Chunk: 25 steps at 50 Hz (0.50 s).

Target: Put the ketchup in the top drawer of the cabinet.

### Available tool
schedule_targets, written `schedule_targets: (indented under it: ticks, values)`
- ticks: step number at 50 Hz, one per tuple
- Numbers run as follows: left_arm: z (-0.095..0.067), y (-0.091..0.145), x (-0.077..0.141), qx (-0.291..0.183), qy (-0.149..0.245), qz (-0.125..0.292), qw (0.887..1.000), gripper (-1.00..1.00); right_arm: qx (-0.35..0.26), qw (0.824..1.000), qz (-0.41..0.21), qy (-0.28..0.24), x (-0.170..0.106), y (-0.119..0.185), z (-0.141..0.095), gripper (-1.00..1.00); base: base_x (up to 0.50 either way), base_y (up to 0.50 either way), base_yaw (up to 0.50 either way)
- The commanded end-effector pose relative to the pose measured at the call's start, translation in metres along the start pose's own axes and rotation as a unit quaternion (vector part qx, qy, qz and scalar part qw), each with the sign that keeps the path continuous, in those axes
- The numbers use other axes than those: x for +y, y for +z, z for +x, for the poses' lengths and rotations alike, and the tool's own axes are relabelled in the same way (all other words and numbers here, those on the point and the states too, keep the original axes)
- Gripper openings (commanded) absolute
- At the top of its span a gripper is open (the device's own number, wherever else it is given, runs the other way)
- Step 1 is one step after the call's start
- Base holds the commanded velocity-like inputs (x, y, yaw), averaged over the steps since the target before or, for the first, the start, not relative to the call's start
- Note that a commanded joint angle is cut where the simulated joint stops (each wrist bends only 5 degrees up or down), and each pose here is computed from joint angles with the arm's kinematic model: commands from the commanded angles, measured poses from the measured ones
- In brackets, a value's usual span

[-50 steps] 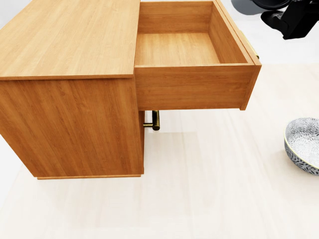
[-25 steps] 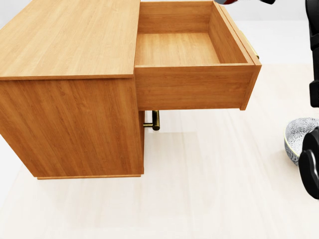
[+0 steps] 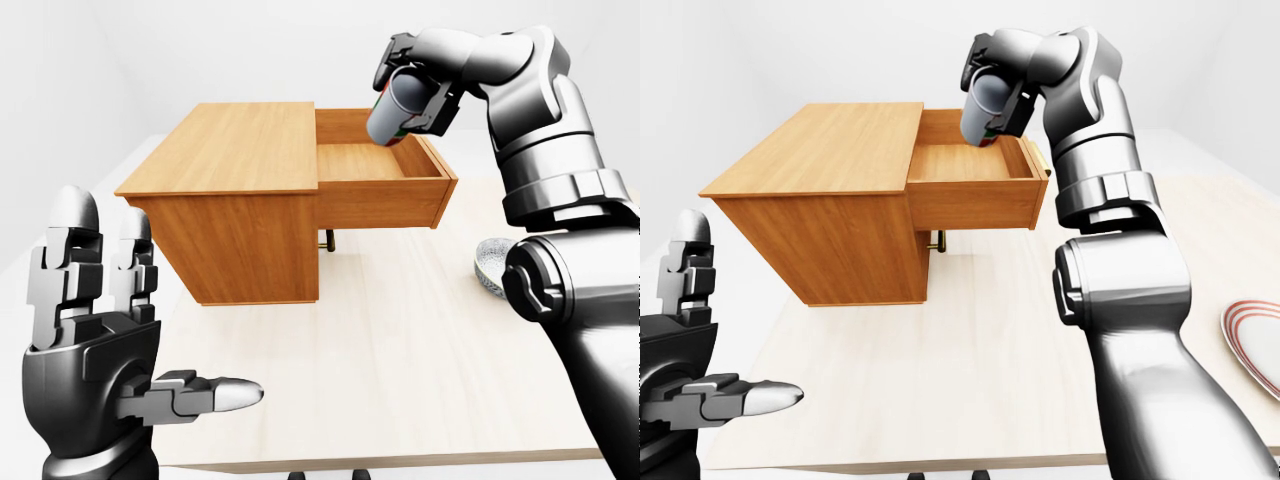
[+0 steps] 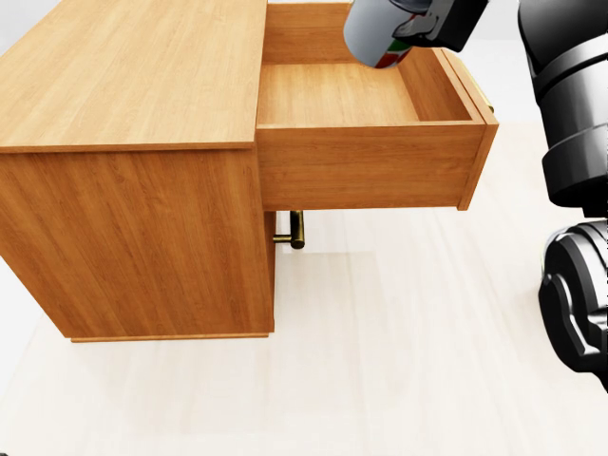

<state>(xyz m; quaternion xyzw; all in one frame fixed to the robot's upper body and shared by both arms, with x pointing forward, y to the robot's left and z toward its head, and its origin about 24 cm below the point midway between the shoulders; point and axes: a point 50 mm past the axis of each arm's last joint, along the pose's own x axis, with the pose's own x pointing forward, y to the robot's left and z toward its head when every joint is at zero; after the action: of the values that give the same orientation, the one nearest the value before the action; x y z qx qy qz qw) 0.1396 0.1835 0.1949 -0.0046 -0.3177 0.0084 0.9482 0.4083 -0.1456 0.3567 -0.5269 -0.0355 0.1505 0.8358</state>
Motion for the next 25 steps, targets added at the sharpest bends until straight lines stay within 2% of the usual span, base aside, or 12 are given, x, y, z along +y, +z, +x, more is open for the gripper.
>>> schedule_targets:
  ticks: [1,25]
  values:
    - [0.000,0.000,0.000,0.000,0.000,0.000,1.000,1.00,0.011,0.999,0.021,0.026,0.012,-0.009,0.006,-1.00,0.00,0.00,0.00]
    - [0.000,0.002,0.001,-0.004,0.001,0.000,1.000,1.00,0.026,0.997,0.043,0.051,0.025,-0.021,0.011,-1.00,0.00,0.00,0.00]
